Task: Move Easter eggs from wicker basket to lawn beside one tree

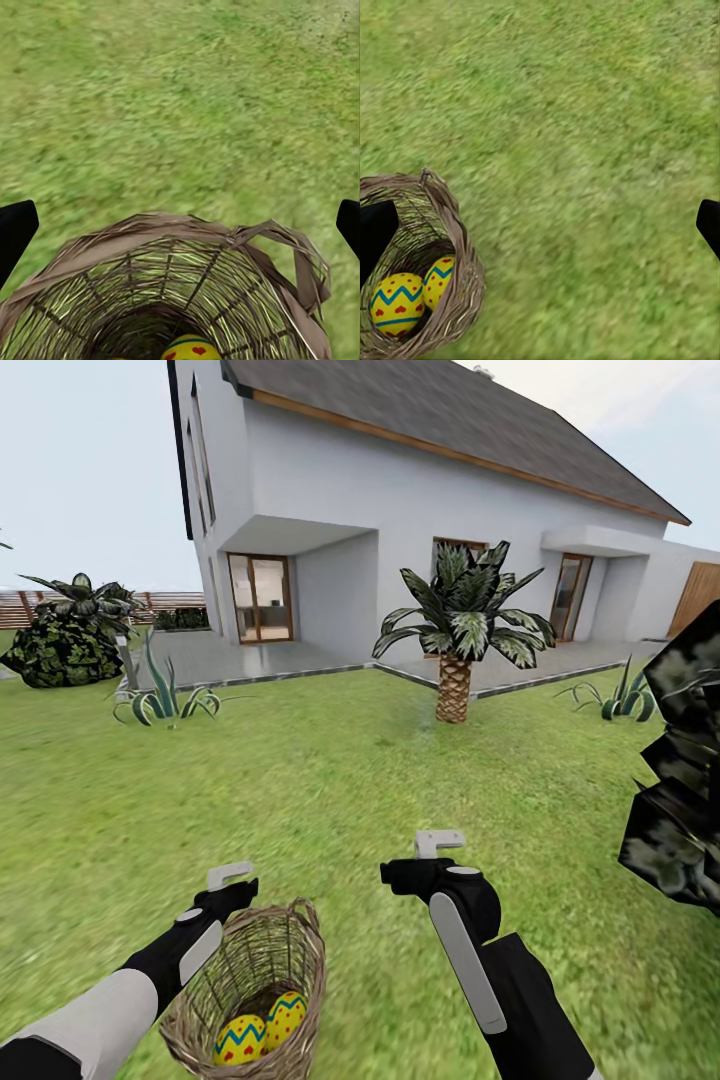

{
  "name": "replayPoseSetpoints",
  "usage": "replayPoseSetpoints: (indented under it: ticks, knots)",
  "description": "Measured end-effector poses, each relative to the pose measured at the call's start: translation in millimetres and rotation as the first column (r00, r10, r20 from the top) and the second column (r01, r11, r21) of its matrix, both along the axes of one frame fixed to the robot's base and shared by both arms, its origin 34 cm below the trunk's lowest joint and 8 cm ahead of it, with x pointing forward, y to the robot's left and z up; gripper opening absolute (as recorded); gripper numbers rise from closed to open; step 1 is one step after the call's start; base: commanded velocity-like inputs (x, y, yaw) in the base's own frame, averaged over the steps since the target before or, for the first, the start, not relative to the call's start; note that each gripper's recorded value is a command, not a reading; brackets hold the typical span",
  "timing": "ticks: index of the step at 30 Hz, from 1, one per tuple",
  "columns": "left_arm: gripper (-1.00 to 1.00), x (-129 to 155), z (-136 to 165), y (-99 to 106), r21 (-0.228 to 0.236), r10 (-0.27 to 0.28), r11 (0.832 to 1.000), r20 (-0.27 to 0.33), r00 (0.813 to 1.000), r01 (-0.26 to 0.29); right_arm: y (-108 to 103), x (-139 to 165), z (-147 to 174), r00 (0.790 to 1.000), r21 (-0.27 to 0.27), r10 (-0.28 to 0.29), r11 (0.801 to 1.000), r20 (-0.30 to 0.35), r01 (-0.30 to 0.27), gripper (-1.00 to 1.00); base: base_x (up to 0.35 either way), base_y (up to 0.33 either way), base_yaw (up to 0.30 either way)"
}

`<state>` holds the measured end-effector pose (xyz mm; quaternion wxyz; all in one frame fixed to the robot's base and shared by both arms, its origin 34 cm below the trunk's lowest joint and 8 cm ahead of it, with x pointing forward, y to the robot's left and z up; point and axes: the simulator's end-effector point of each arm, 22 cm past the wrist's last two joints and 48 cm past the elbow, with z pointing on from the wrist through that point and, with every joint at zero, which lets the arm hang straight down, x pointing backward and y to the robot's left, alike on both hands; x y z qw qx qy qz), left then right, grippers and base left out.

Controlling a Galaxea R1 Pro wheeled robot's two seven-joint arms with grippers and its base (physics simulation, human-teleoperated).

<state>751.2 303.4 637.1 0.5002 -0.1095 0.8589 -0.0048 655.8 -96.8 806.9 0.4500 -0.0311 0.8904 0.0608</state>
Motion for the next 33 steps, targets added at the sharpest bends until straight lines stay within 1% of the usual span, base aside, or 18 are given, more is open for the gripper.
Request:
replayPoseSetpoints:
  ticks: [17, 24, 29, 33]
  knots:
    - [1.0, 0.6, 0.4, -1.5, -0.008, 0.0, 1.0, -0.003, 1.0, 0.0, 0.4, 0.1, 0.9, 1.0, 0.001, 0.0, 1.0, 0.002, 0.0, 1.0, 0.003, 0.0, 0.0]
    - [1.0, -1.1, -2.7, -1.9, -0.011, -0.003, 1.0, -0.017, 1.0, 0.002, 0.2, 0.1, 1.5, 1.0, 0.002, 0.0, 1.0, 0.003, 0.0, 1.0, 0.0, 0.0, 0.0]
    - [1.0, -7.9, -13.6, -3.9, -0.021, -0.01, 1.0, -0.074, 0.997, 0.008, 0.2, 0.0, 1.0, 1.0, 0.002, 0.0, 1.0, 0.002, 0.0, 1.0, 0.0, 0.0, 0.0]
    - [1.0, -12.0, -19.8, -3.3, -0.024, -0.01, 1.0, -0.102, 0.995, 0.007, 0.2, 0.0, 0.7, 1.0, 0.002, 0.001, 1.0, 0.001, -0.001, 1.0, 0.0, 0.0, 0.0]
